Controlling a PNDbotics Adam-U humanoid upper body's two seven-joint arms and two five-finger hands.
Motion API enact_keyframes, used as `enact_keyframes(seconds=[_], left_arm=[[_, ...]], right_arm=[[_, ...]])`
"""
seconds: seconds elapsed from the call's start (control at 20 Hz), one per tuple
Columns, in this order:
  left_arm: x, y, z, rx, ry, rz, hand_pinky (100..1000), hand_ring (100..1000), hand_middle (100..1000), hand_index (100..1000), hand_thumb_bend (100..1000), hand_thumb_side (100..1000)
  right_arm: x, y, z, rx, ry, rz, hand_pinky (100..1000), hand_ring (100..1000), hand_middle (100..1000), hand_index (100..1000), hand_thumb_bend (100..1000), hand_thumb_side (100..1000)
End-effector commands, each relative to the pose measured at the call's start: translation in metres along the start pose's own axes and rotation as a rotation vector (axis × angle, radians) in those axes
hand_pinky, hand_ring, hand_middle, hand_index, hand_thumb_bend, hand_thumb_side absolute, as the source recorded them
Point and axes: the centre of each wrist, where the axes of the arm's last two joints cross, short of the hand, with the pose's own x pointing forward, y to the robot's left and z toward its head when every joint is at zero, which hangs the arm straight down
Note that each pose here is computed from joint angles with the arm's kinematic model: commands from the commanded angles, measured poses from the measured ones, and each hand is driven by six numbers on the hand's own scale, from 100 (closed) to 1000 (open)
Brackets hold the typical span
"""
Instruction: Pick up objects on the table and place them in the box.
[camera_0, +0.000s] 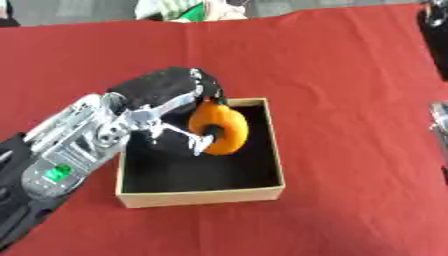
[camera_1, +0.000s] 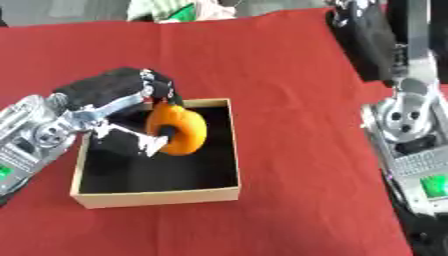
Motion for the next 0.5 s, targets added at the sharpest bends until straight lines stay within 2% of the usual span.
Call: enact_keyframes(seconds=[0.05,0.25,0.35,0.5], left_arm=[[0.001,0.006,0.002,-0.023,-0.011,-0.013,313,617,658,750,144,242],[0.003,0.010,0.006,-0.081,-0.016,-0.052,426,708,729,799,500,481],[0.003,0.013,0.009,-0.105,-0.017,-0.066,441,723,742,808,612,549],[0.004,0.018,0.012,-0.118,-0.017,-0.086,475,748,766,818,695,601]], right_arm=[[0.005,-0.005,-0.004,-0.017,-0.027,-0.001,918,869,803,925,100,813],[0.005,-0.005,-0.004,-0.016,-0.025,0.000,918,869,803,925,100,812],[0.004,-0.006,-0.004,-0.015,-0.024,0.001,918,870,803,925,100,813],[0.004,-0.006,-0.003,-0.014,-0.024,0.001,918,870,803,925,100,811]])
